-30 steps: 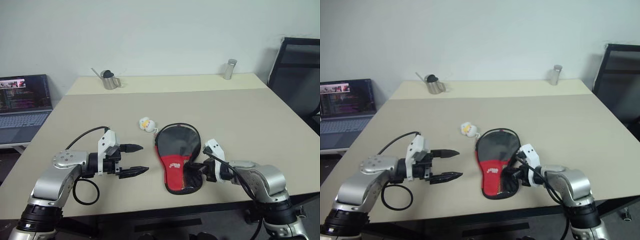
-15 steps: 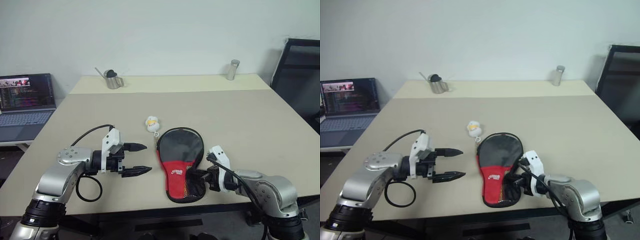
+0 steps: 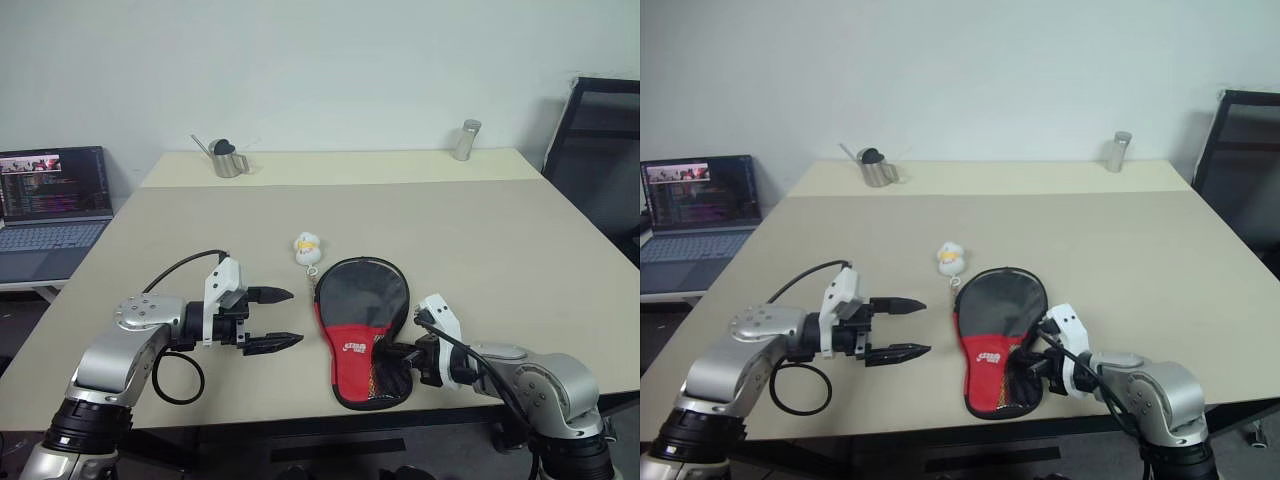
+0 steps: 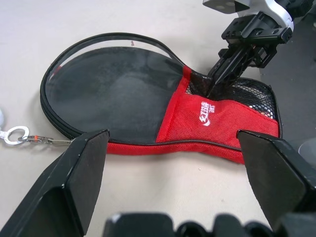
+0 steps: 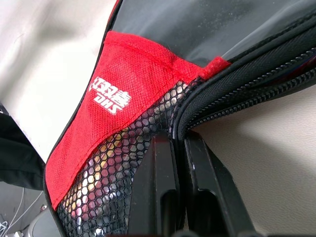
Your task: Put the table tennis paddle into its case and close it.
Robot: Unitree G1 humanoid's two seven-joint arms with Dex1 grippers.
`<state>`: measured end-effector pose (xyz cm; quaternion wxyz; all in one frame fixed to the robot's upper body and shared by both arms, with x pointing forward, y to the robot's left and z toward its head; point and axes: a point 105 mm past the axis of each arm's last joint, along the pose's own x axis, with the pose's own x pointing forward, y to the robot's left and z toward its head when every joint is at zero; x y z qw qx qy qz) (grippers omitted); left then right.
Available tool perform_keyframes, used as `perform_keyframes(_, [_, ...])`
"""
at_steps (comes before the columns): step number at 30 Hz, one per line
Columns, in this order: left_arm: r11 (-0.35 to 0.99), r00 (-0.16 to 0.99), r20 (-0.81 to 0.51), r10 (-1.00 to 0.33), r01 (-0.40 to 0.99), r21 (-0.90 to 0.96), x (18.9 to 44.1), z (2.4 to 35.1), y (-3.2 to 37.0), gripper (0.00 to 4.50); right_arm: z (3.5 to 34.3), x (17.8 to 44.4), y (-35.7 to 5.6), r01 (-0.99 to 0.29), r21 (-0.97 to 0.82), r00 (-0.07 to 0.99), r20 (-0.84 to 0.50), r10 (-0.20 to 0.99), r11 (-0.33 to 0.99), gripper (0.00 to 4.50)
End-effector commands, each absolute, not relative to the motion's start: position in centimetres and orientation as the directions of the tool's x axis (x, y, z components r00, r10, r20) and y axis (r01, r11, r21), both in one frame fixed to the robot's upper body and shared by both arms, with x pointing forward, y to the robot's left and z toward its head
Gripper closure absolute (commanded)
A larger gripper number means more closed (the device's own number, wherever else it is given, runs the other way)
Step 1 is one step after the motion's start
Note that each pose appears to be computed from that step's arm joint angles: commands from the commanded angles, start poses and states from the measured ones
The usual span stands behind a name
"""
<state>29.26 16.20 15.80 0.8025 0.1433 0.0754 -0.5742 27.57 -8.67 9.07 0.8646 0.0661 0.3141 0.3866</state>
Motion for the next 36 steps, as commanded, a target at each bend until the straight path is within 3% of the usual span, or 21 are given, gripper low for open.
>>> perform_keyframes(1, [0.287, 0.328, -0.280, -0.902, 0.941, 0.178, 29.2, 16.3, 16.0, 0.00, 10.0, 27.1, -8.6, -0.652, 0.342, 0.504, -0.471, 0.724, 0.677, 3.43])
perform_keyframes(4, [0.298, 0.340, -0.276, -0.899, 0.937, 0.185, 29.3, 16.4, 16.1, 0.00, 10.7, 27.0, -9.3, -0.668, 0.288, 0.525, -0.471, 0.709, 0.686, 2.36])
perform_keyframes(8, [0.356, 0.393, -0.247, -0.886, 0.916, 0.185, 30.0, 16.5, 16.4, 0.00, 12.5, 24.8, -8.7, -0.801, 0.245, 0.424, -0.412, 0.807, 0.546, 0.95])
perform_keyframes(11, [0.409, 0.447, -0.234, -0.864, 0.892, 0.193, 31.2, 16.5, 16.6, 0.00, 13.8, 25.2, -9.0, -0.837, 0.200, 0.420, -0.364, 0.832, 0.510, 0.03])
perform_keyframes(18, [0.608, 0.645, -0.149, -0.749, 0.760, 0.232, 34.9, 17.8, 18.1, 0.00, 17.5, 28.6, -7.0, -0.865, 0.018, 0.488, -0.206, 0.848, 0.502, 0.03])
perform_keyframes(25, [0.596, 0.639, -0.157, -0.753, 0.764, 0.248, 34.8, 17.7, 18.3, 0.00, 16.3, 27.3, -9.3, -0.894, -0.004, 0.419, -0.361, 0.833, 0.448, 0.03])
perform_keyframes(29, [0.590, 0.634, -0.155, -0.757, 0.766, 0.255, 34.6, 17.6, 18.2, 0.00, 14.9, 27.8, -12.9, -0.852, -0.074, 0.483, -0.492, 0.724, 0.519, 0.03])
perform_keyframes(36, [0.596, 0.641, -0.146, -0.753, 0.759, 0.260, 34.8, 17.8, 18.4, 0.00, 17.6, 28.7, -14.6, -0.834, -0.150, 0.540, -0.418, 0.731, 0.531, 0.03])
